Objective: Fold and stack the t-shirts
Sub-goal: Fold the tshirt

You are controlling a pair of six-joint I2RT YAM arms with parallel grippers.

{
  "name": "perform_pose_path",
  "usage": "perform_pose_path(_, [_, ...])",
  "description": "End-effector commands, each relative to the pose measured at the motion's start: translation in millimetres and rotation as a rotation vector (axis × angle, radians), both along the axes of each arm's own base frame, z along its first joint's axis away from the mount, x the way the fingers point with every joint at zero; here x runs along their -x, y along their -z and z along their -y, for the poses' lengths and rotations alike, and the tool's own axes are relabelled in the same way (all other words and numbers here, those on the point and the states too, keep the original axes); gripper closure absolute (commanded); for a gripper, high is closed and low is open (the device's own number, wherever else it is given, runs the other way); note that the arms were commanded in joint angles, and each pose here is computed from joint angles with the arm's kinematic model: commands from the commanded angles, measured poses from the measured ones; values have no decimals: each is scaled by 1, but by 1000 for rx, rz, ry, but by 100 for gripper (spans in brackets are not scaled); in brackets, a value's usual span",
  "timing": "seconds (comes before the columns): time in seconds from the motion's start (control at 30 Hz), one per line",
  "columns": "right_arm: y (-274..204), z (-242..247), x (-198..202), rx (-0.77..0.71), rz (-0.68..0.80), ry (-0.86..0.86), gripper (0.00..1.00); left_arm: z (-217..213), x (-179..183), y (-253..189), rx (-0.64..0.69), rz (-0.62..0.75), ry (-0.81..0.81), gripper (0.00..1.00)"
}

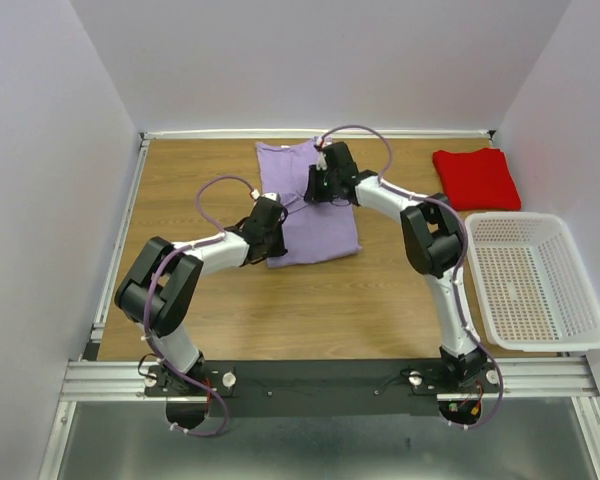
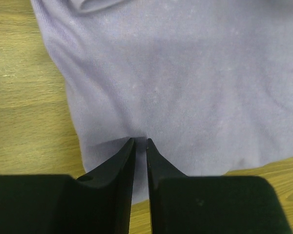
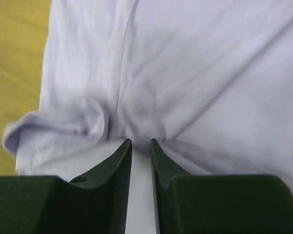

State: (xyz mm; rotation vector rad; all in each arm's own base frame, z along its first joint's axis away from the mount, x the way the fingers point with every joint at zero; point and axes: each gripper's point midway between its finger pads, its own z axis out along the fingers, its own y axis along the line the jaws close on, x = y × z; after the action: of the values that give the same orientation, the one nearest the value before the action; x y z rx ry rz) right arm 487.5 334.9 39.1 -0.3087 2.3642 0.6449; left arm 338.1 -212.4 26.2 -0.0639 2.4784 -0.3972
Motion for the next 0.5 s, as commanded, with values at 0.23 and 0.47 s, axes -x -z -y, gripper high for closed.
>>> perform_pose_path(0.23, [-72, -13, -22, -82, 162, -94, 70, -12, 24, -4, -29, -30, 33, 77])
perform_pose_path(0.47, [-73, -50, 65, -186, 53, -335, 69, -14, 19, -42, 20, 59, 1, 77])
